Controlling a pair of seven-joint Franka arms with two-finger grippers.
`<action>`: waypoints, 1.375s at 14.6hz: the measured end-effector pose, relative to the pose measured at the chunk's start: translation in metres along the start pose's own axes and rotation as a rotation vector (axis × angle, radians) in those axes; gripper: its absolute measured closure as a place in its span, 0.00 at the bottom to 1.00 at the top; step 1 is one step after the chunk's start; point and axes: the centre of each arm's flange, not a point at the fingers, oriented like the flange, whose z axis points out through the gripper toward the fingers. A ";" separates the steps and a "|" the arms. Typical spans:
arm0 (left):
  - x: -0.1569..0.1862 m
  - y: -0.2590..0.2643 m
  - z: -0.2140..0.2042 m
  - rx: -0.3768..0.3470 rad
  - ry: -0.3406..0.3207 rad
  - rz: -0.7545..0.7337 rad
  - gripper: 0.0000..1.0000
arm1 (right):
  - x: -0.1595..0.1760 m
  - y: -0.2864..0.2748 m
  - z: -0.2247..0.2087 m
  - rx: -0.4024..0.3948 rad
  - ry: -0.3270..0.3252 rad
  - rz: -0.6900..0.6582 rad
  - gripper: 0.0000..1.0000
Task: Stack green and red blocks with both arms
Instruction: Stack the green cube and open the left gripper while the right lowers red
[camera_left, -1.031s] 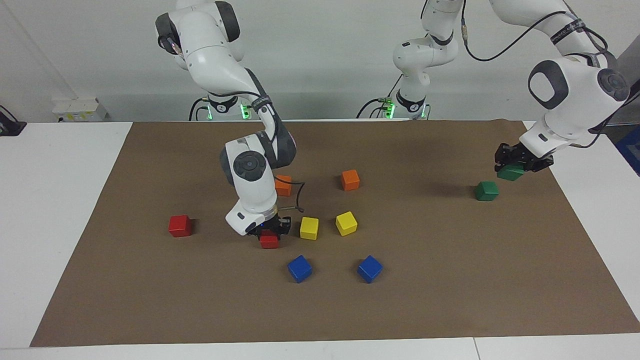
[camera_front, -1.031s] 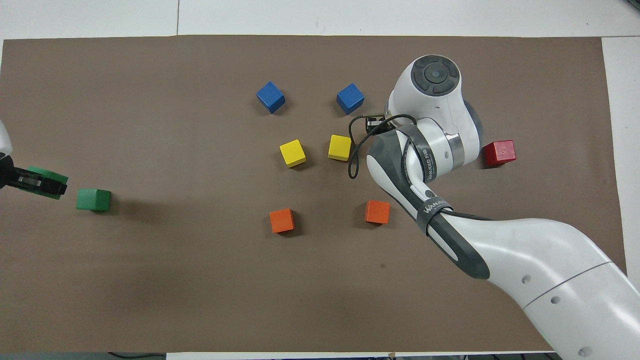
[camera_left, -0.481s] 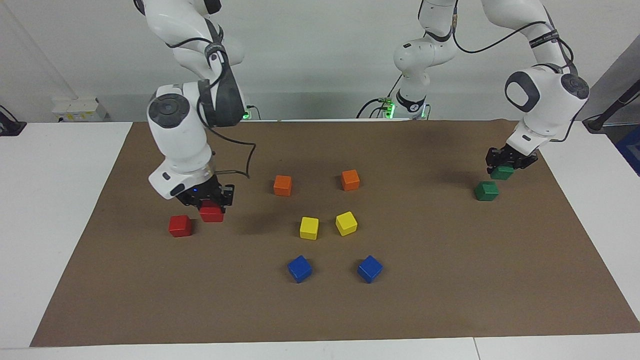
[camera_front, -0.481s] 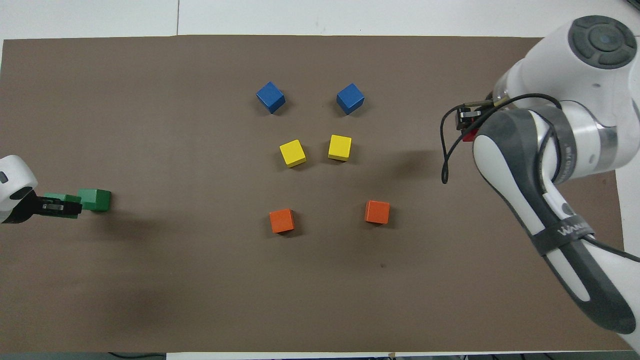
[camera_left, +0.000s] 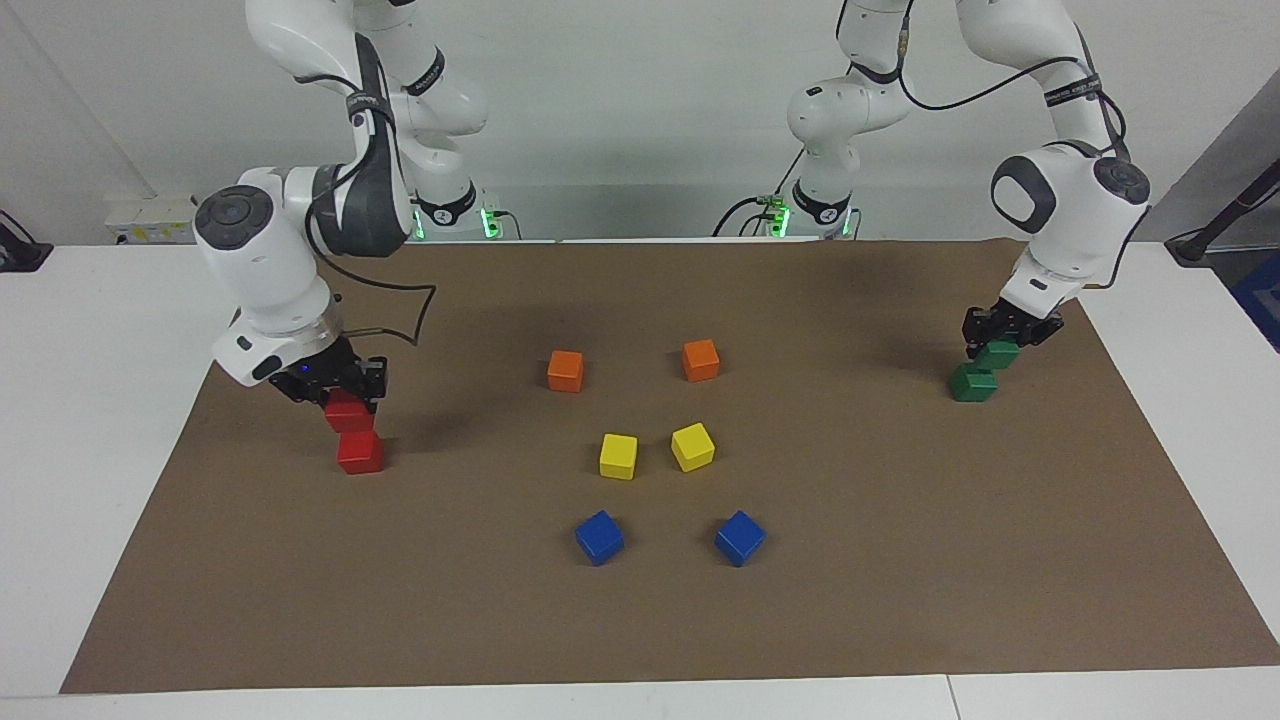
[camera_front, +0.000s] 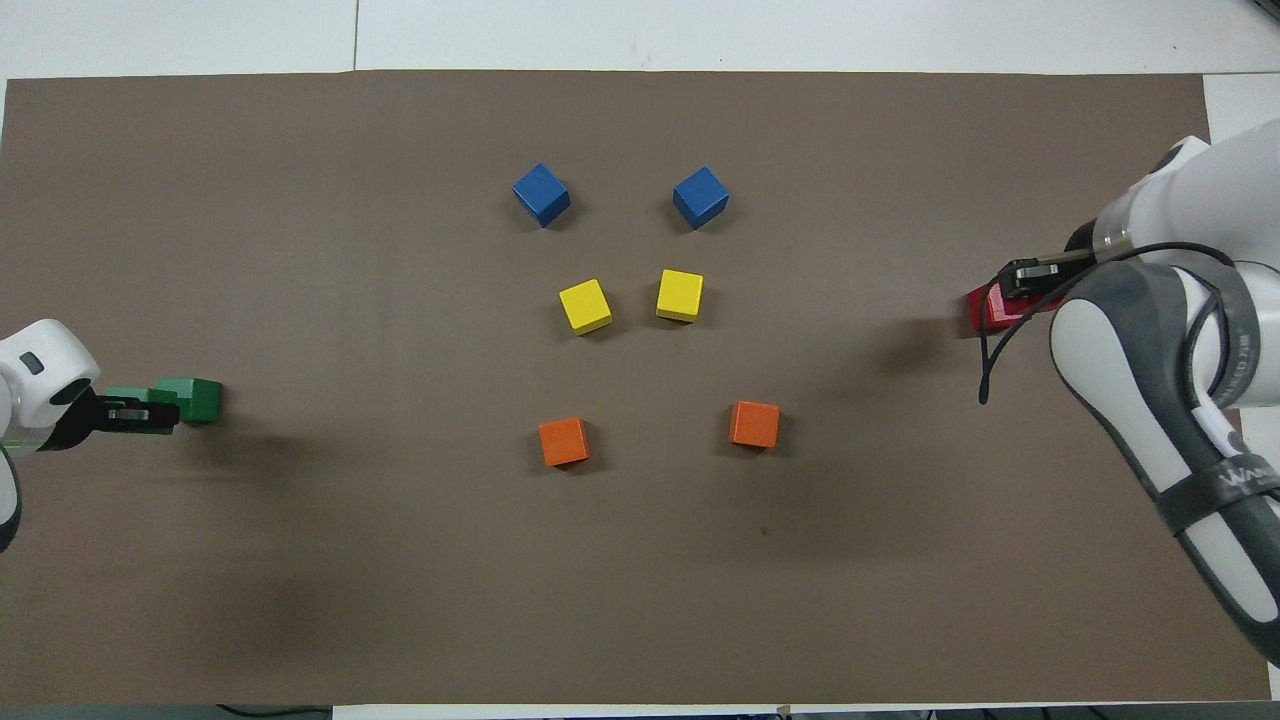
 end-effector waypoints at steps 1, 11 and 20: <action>0.000 0.001 0.003 0.000 0.001 -0.004 0.45 | -0.003 0.014 0.002 0.010 0.000 0.008 0.45; 0.003 0.005 0.019 0.009 0.029 -0.093 0.45 | 0.006 0.018 0.037 0.025 0.073 0.024 0.45; 0.008 0.015 0.020 0.015 0.051 -0.053 0.44 | 0.003 0.014 0.062 0.031 0.048 0.032 0.45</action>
